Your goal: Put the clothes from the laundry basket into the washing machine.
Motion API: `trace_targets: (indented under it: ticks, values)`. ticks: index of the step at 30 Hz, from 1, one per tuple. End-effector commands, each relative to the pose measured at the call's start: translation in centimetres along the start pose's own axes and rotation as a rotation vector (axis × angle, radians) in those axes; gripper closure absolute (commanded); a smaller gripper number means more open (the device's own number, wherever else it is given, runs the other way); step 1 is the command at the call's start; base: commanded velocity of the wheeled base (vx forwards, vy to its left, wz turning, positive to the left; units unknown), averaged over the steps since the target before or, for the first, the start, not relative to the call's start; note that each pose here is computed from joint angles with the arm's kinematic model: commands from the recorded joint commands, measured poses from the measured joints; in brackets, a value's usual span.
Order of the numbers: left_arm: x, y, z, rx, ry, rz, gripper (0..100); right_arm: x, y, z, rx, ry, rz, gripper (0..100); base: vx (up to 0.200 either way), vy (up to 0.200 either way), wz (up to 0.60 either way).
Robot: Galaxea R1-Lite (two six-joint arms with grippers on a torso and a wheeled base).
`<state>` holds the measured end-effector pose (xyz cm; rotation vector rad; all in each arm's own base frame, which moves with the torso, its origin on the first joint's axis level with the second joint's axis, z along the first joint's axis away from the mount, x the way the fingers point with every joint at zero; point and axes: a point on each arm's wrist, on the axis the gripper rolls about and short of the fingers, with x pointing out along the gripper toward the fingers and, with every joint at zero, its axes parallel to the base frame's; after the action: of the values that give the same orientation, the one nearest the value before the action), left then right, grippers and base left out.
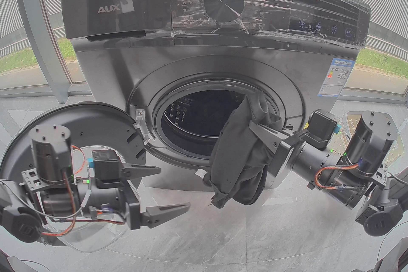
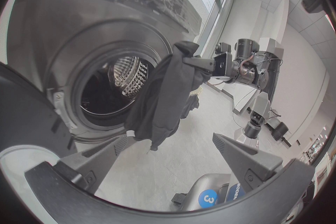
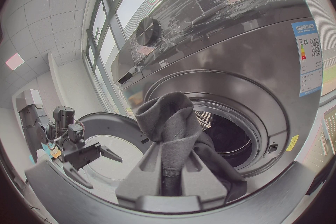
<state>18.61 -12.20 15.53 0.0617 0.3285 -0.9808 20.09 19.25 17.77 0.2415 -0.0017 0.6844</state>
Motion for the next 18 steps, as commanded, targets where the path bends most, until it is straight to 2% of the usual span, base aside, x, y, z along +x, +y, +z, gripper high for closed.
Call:
trace_targets:
  ticks: [1, 2, 3, 6, 8, 9, 11, 18]
  values:
    - [4.4, 0.5, -0.8, -0.027, 0.08, -0.027, 0, 1.1, -0.6, -0.6, -0.002, 0.006, -0.043, 100, 0.0, 0.0, 0.0]
    - [4.4, 0.5, -0.8, -0.027, 0.08, -0.027, 0, 1.1, -0.6, -0.6, -0.002, 0.006, -0.043, 100, 0.0, 0.0, 0.0]
    - [5.5, 0.7, -0.4, -0.02, 0.077, 0.023, 0, 1.3, -0.6, -0.4, 0.003, -0.005, -0.055, 100, 0.0, 0.0, 0.0]
    - [6.4, 0.8, -0.2, -0.018, 0.068, 0.043, 0, 1.4, -0.5, -0.4, 0.016, -0.007, -0.057, 100, 0.0, 0.0, 0.0]
    - [7.5, 0.8, 0.0, -0.028, 0.046, 0.068, 0, 1.4, -0.5, -0.3, 0.021, -0.009, -0.057, 100, 0.0, 0.0, 0.0]
    - [8.5, 1.2, -0.2, -0.028, 0.031, 0.122, 0, 1.4, -0.5, -0.3, 0.021, -0.009, -0.059, 100, 0.0, 0.0, 0.0]
    - [9.3, 1.4, -0.4, -0.024, 0.022, 0.156, 0, 1.4, -0.6, -0.3, 0.02, -0.01, -0.062, 100, 0.0, 0.0, 0.0]
    - [11.1, 1.0, -1.8, -0.016, 0.044, 0.198, 0, 1.6, -0.6, 0.0, 0.022, -0.022, -0.06, 100, 0.0, 0.0, 0.0]
